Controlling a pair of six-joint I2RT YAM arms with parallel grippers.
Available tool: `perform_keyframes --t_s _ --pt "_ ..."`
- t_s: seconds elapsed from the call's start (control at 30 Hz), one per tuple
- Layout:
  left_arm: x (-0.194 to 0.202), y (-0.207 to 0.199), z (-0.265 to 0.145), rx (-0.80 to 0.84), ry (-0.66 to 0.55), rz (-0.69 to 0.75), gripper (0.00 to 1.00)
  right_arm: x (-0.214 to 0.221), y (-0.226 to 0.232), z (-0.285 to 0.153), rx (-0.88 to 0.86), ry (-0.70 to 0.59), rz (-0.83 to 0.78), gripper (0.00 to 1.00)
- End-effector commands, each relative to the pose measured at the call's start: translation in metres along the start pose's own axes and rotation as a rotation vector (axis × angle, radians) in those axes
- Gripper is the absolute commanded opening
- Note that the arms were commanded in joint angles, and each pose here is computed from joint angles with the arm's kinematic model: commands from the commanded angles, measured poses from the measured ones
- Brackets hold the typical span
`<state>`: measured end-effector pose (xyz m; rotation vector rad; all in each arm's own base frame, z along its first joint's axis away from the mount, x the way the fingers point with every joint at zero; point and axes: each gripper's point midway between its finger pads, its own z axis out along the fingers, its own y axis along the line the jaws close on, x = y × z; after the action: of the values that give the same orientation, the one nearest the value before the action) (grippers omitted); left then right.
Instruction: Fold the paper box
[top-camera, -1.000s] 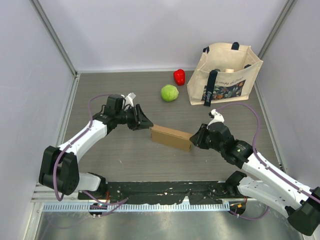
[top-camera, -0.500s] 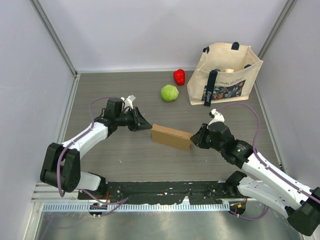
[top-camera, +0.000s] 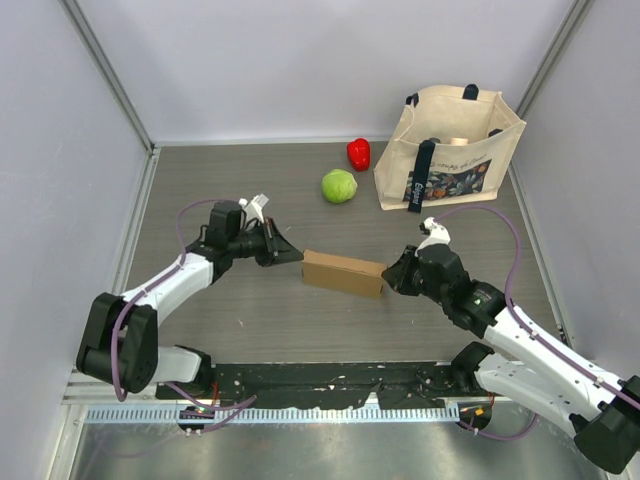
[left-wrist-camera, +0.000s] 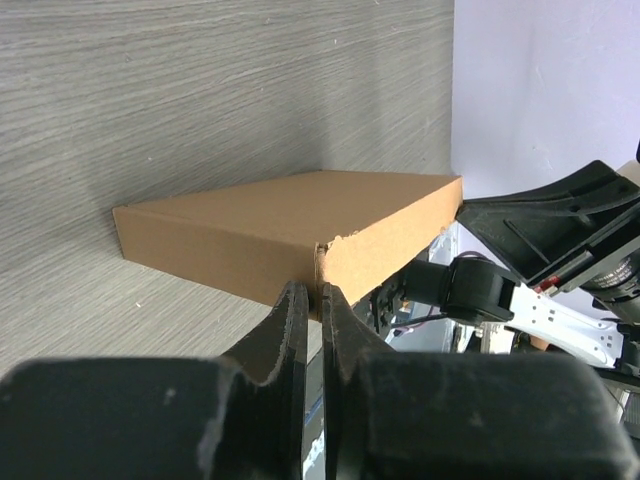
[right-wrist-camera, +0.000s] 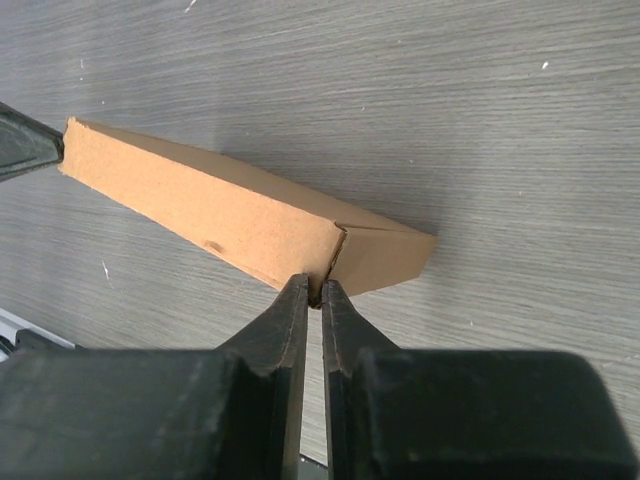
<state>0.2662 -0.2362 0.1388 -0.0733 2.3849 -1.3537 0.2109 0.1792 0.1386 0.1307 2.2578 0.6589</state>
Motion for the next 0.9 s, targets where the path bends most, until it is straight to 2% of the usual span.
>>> perform_keyframes --t_s 0.0,0.17,0.27,0.33,0.47,0.6,0.73,0.87 --pt "0.048 0.048 -0.003 -0.163 0.111 -0.088 0.07 0.044 -0.015 0.007 -0.009 0.147 -0.036 0.09" --pt "0.060 0.048 -0.018 -0.191 0.106 -0.090 0.11 0.077 -0.012 0.002 -0.073 0.273 0.011 0.14" --pt "0.064 0.049 -0.028 -0.224 0.096 -0.075 0.18 0.085 -0.015 -0.006 -0.068 0.304 0.026 0.16" --pt "0.064 0.047 -0.032 -0.233 0.086 -0.064 0.26 0.084 -0.015 -0.010 -0.063 0.306 0.028 0.18" --pt "0.055 0.031 -0.047 -0.237 0.041 -0.025 0.45 0.069 -0.006 -0.020 -0.070 0.285 0.013 0.26" --pt "0.037 0.007 -0.060 -0.234 -0.009 0.030 0.51 0.052 -0.001 -0.023 -0.066 0.242 -0.013 0.38" --pt "0.032 0.002 -0.062 -0.238 -0.009 0.051 0.57 0.043 -0.003 -0.017 -0.031 0.209 -0.027 0.43" --pt "0.023 0.007 -0.046 -0.223 -0.005 0.041 0.63 0.033 -0.006 0.001 0.009 0.165 -0.039 0.47"
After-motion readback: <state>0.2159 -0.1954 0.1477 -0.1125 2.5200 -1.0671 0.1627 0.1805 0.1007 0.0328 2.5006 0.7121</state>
